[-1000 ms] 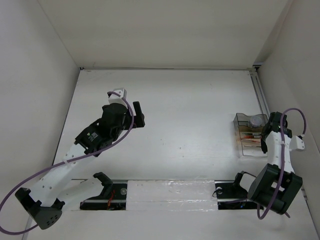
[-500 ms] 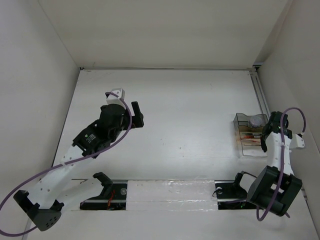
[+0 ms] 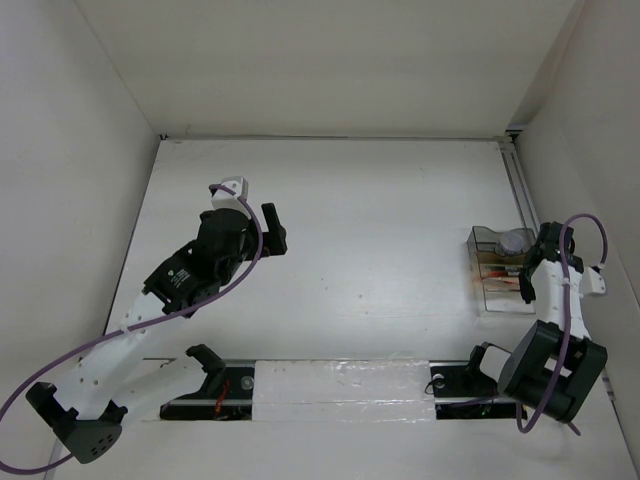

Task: Sort the stationery into containers
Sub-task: Place the stationery into the container

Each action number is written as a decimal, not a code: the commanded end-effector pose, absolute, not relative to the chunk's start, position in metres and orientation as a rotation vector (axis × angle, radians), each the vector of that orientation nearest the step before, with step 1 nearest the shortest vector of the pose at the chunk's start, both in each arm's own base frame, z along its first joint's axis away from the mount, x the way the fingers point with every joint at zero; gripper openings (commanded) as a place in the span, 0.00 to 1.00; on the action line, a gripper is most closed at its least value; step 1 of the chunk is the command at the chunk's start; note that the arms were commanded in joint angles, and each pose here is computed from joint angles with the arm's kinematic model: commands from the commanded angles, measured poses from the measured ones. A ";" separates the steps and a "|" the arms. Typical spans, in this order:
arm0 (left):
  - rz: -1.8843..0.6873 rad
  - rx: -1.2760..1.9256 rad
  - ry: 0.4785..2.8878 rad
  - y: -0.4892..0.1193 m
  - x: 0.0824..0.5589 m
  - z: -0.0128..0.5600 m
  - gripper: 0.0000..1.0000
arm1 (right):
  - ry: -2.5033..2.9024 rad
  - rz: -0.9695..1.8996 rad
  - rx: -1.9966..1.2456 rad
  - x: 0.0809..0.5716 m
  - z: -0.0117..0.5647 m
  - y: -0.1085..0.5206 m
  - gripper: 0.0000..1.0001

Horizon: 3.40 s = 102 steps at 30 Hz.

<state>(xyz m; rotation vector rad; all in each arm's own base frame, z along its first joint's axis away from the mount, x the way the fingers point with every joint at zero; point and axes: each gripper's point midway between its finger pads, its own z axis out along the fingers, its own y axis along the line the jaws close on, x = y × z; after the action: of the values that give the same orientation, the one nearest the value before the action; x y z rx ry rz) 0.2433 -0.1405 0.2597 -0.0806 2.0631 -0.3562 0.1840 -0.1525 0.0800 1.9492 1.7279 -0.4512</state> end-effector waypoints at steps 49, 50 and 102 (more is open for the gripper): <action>-0.397 -0.064 2.031 -0.142 0.240 0.268 1.00 | 1.432 -0.515 2.179 0.163 0.084 -0.157 0.11; -0.397 -0.064 2.031 -0.142 0.240 0.268 1.00 | 1.440 -0.523 2.184 0.163 0.082 -0.157 0.11; -0.167 -0.437 1.913 -0.080 0.245 0.285 1.00 | 1.726 0.402 0.377 0.182 0.364 0.028 1.00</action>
<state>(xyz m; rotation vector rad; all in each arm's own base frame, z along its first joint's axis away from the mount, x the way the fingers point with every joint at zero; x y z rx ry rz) 0.2465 -0.0974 0.2640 -0.3116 1.9910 -0.1818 0.2009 0.0156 0.3332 0.6071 1.7518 0.4446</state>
